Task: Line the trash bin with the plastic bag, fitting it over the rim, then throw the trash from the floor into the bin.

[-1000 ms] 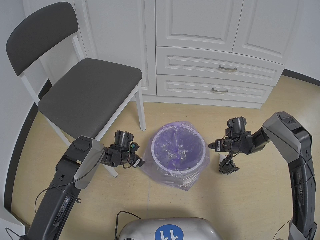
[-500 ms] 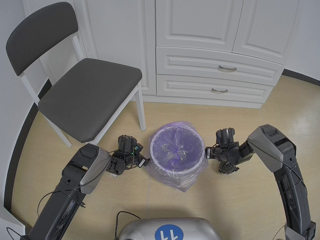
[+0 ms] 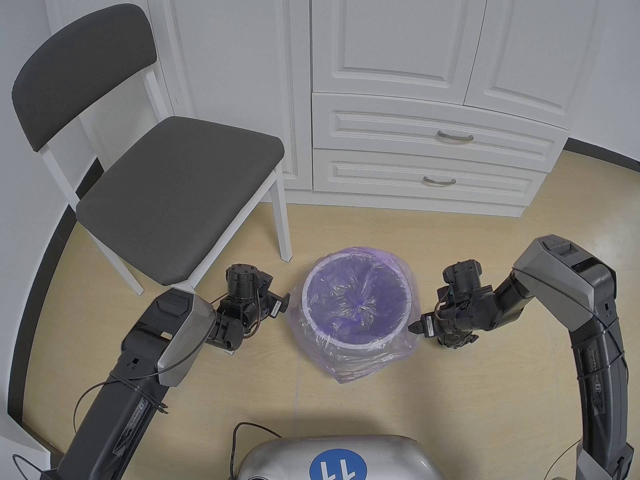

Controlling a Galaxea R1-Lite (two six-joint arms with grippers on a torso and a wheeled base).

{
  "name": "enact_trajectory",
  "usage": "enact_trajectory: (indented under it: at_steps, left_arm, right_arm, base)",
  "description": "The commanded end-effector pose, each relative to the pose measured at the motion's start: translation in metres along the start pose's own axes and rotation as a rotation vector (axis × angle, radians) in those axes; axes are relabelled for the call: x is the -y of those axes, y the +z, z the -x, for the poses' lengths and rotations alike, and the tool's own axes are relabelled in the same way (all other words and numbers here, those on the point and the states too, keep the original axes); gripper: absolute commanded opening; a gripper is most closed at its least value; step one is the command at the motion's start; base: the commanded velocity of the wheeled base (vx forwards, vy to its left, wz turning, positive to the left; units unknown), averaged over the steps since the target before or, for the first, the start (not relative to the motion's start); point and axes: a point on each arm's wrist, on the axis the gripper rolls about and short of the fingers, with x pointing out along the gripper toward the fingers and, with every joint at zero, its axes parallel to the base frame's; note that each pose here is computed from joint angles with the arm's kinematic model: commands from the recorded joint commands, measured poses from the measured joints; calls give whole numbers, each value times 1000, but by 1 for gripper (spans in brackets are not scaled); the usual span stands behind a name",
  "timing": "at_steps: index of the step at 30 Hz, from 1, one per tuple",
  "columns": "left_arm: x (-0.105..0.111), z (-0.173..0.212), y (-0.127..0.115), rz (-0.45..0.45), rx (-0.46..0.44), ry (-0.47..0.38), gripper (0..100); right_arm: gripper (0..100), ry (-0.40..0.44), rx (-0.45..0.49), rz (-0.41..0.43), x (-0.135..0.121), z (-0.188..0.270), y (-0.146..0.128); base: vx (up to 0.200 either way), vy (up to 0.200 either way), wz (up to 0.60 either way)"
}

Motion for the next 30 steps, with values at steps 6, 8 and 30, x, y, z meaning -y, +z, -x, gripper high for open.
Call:
enact_trajectory:
  at_steps: [6, 8, 30]
  left_arm:
    - [10, 1, 7, 50, 59, 1, 100]
    - [9, 1, 10, 50, 63, 2, 100]
    - [13, 1, 5, 47, 59, -1, 100]
  right_arm:
    - [100, -55, 126, -33, 33, 41, 38]
    - [100, -52, 151, -52, 34, 44, 45]
    - [100, 25, 126, -276, 1, -41, 44]
  base:
    - [0, 0, 0]
    - [0, 0, 0]
    - [0, 0, 0]
